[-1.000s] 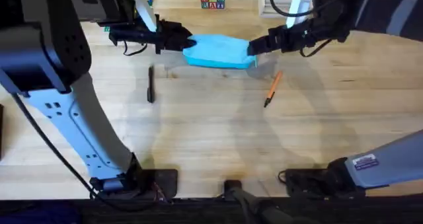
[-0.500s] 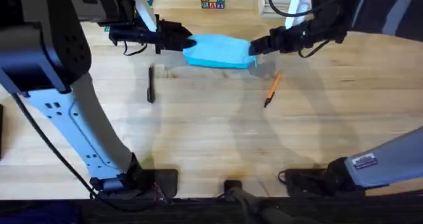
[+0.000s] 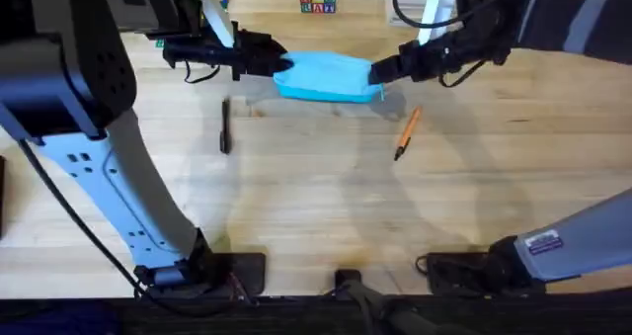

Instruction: Unzip the bag, pick up the pens from the table one at a time and place them inside, then zip the bag closed.

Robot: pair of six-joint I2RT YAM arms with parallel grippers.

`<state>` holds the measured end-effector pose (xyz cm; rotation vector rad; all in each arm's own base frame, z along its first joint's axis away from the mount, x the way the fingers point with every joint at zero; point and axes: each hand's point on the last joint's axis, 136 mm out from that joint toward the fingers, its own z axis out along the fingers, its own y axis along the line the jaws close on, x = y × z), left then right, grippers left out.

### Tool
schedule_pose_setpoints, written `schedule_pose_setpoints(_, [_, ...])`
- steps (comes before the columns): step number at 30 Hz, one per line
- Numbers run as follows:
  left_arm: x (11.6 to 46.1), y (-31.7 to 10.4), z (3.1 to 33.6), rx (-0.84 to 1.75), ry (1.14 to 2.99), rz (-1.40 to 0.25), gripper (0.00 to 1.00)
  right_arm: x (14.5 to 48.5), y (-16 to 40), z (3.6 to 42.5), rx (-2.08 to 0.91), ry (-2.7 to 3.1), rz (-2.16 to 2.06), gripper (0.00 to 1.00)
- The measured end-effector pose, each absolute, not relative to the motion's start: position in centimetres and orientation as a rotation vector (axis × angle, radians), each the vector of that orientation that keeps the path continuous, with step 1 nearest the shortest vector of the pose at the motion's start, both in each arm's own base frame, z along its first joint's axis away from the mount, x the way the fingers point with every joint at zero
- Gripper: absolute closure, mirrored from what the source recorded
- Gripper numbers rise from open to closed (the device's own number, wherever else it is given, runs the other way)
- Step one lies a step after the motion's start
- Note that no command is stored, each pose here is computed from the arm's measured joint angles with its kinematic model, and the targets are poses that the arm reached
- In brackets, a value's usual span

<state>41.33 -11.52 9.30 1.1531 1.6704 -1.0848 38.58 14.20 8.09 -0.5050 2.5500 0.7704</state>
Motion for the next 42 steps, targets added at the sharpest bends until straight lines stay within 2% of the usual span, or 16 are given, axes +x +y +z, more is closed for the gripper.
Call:
schedule_pose_setpoints(13, [41.33, -11.52, 9.30, 1.153, 1.670, -1.085, 0.958, 38.81, 14.22, 8.20, -0.507, 2.539, 0.767, 0.687])
schedule_pose_setpoints(33, [41.33, -11.52, 9.30, 1.153, 1.671, -1.084, 0.958, 38.80, 14.12, 8.16, -0.504, 2.541, 0.765, 0.849])
schedule_pose_setpoints(35, [41.33, -11.52, 9.30, 1.153, 1.671, -1.084, 0.959, 38.78, 14.13, 8.16, -0.503, 2.542, 0.766, 0.952])
schedule_pose_setpoints(42, [41.33, -11.52, 9.29, 1.153, 1.671, -1.084, 0.959, 38.55, 14.10, 8.18, -0.501, 2.554, 0.770, 0.971])
